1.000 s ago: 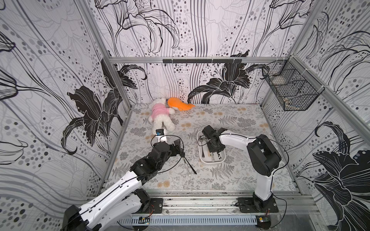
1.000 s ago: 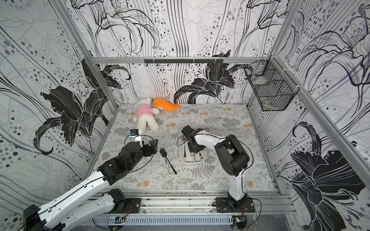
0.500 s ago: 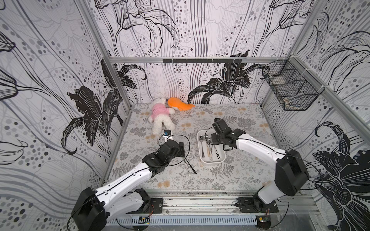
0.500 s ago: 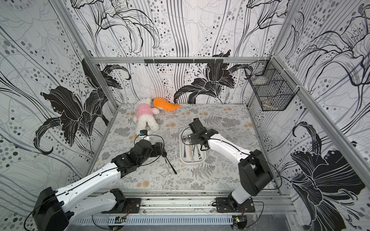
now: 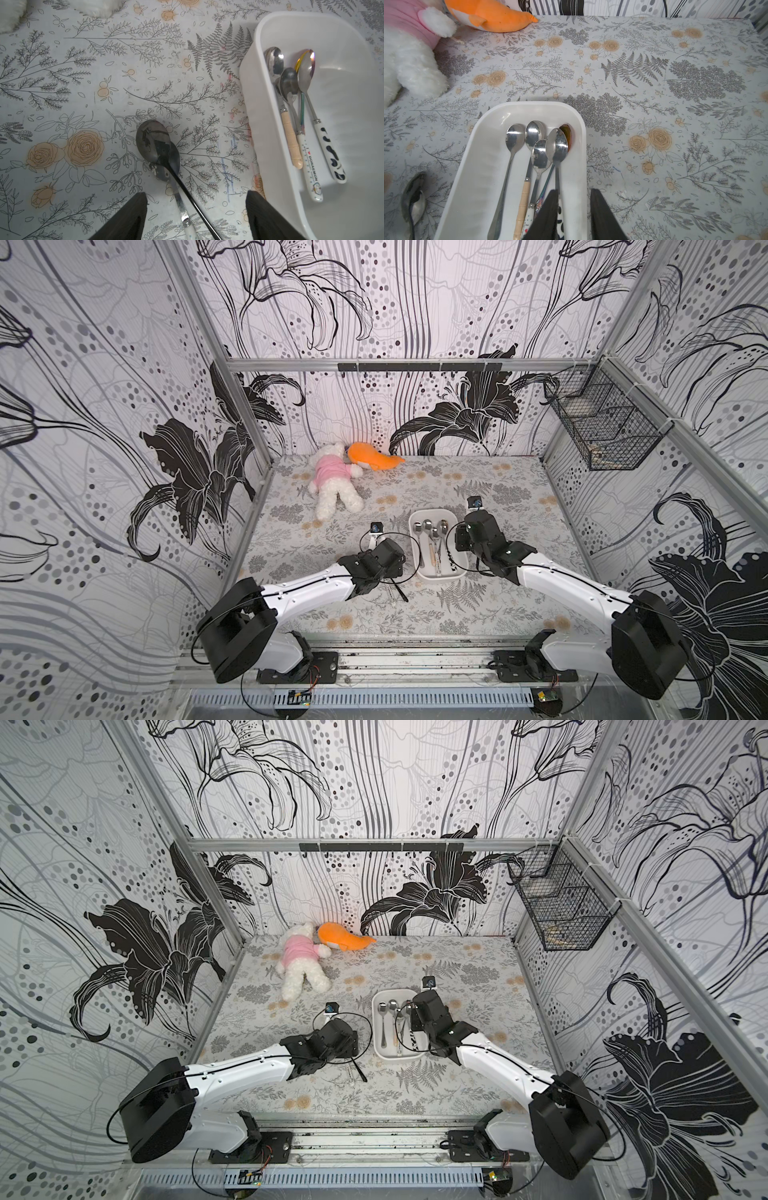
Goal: Put the spoon into the storage box
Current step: Pick up the spoon from the center of the board.
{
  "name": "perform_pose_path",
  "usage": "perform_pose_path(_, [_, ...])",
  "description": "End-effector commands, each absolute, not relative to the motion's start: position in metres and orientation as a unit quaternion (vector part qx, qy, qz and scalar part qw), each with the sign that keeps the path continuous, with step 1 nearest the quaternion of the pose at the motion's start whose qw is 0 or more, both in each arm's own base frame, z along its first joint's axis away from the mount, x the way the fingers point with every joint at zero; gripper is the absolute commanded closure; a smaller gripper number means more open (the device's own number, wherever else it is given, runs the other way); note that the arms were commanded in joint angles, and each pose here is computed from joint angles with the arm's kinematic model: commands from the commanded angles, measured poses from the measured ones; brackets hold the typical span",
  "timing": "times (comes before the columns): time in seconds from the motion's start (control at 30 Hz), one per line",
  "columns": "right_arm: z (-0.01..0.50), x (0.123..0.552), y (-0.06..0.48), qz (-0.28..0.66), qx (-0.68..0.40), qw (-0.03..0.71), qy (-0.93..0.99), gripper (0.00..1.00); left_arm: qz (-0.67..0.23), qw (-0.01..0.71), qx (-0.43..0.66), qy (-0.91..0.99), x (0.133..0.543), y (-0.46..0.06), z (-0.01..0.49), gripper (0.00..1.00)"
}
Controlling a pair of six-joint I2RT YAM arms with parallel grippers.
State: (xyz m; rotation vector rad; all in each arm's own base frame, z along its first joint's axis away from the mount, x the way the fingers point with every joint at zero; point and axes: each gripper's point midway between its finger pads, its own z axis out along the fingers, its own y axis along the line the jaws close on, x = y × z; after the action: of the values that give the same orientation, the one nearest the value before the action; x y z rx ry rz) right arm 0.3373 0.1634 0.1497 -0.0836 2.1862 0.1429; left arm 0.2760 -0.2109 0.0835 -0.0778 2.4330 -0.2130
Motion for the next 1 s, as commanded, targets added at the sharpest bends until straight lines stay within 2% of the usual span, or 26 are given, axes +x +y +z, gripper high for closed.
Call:
perform_pose_path(0.0, [0.165, 0.344, 0.161, 0.075, -0.001, 0.497, 0.864, 0.69, -0.071, 0.356, -0.039, 0.931, 0.286, -0.212, 0.088, 0.20])
perform_pose_path(0.13, [0.164, 0.338, 0.149, 0.070, 0.018, 0.512, 0.856, 0.67, -0.039, 0.360, -0.031, 0.932, 0.292, -0.208, 0.095, 0.20])
perform_pose_path(0.63, [0.160, 0.332, 0.139, 0.075, 0.047, 0.524, 0.847, 0.61, -0.064, 0.348, -0.089, 0.931, 0.263, -0.179, 0.094, 0.21])
perform_pose_path(0.97, [0.163, 0.330, 0.137, 0.078, 0.049, 0.530, 0.843, 0.61, -0.075, 0.309, -0.070, 0.946, 0.257, -0.193, 0.075, 0.23])
